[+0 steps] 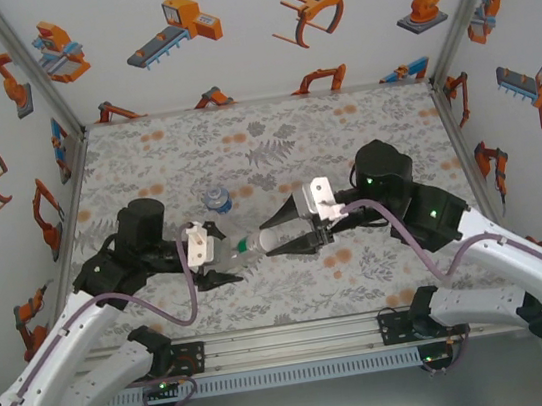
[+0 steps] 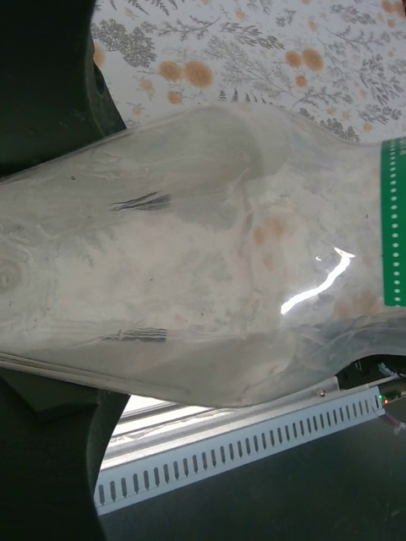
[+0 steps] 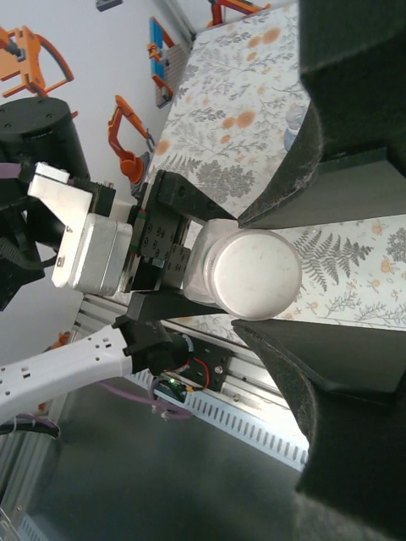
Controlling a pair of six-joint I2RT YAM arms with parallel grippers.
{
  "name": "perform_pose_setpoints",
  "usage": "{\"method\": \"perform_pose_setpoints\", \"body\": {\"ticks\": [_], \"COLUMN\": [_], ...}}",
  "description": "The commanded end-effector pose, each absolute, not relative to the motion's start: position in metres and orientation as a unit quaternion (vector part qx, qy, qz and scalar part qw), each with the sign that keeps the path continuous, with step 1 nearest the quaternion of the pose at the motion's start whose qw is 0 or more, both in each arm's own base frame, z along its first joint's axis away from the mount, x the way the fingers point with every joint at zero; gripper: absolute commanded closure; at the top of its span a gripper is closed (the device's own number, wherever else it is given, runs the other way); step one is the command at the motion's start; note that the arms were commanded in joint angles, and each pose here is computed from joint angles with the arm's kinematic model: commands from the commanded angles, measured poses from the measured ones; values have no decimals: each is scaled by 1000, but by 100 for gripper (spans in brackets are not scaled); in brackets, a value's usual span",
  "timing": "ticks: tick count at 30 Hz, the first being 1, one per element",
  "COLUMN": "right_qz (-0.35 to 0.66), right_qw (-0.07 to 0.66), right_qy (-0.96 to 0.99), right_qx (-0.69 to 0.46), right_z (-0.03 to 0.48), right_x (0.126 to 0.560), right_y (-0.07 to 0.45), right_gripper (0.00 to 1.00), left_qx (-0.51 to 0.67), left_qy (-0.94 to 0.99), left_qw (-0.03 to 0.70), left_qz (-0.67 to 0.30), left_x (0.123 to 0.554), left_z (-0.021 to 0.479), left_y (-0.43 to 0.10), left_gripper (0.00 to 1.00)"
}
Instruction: Screw on the bottle caps
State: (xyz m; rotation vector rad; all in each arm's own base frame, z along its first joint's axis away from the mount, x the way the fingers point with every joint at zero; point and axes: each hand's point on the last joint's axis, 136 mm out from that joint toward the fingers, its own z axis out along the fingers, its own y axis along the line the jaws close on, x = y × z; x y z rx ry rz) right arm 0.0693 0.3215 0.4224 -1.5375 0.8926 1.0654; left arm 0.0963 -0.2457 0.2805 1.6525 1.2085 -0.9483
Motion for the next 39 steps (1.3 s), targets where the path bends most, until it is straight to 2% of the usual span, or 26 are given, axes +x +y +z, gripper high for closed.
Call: {"method": "perform_pose_setpoints", "body": {"ticks": [1, 10, 19, 28, 34, 39], "right_qz": [455, 481, 444, 451, 468, 489], "right_qw": [486, 460, 462, 462, 475, 464], "right_qy": [351, 376, 457, 473, 552, 665], "right_qx": [-658, -645, -617, -600, -500, -321], "right_z": [418, 418, 410, 401, 399, 385], "right_x": [56, 58, 84, 91, 120, 164], "right_y": [317, 324, 328, 333, 339, 333], "right_gripper": [100, 100, 100, 100, 100, 100], "left_qx": [672, 680, 674, 679, 666, 656], "left_qy": [420, 398, 437, 426, 432, 456], "left_qw": [445, 447, 449, 462, 499, 516], "left_qz": [-417, -423, -390, -380, -348, -311], "left_x": [76, 67, 82, 80, 93, 110], "left_z": [314, 324, 316, 319, 320, 315], "left_y": [-248, -251, -254, -253, -253, -253], "left_gripper": [100, 100, 100, 100, 100, 100]}}
